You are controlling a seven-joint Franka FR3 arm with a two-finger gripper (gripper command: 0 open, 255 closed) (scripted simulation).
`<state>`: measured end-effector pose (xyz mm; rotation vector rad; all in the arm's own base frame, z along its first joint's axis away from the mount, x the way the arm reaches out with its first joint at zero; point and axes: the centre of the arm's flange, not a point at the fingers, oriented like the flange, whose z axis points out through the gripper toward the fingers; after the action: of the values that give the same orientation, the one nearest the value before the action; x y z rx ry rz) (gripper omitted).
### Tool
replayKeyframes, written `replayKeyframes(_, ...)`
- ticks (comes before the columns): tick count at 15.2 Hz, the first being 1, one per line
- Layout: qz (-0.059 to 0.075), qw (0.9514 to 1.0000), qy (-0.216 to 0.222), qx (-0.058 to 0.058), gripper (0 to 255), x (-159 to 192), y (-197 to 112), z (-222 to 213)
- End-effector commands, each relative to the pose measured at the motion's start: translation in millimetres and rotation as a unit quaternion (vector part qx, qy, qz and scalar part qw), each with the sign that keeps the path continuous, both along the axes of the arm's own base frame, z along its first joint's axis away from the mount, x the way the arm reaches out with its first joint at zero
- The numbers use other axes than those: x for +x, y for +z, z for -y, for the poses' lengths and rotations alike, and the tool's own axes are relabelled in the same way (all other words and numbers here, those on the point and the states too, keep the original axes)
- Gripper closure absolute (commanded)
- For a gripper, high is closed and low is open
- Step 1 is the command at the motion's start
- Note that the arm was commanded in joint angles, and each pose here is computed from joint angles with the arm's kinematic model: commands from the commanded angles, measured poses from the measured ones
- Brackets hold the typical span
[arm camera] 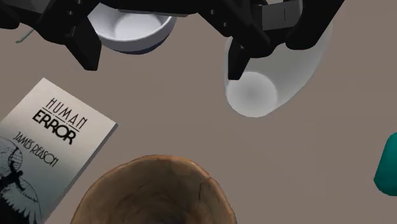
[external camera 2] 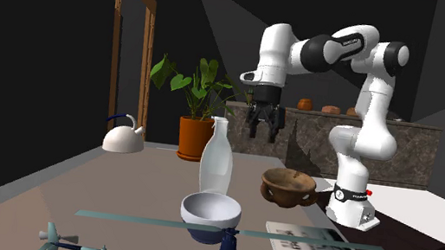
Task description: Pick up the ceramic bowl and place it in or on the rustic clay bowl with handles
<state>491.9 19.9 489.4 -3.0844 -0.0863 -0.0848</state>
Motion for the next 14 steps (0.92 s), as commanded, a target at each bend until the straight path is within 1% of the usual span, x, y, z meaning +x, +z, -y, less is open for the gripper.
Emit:
replayKeyframes(1,0.001,1.0000,0.000,0.004,0,21.9,-16.7,-1.8)
replayKeyframes(14,0.004,0.9996,-0.003,0.028,0,164.0,-109.6,-15.7)
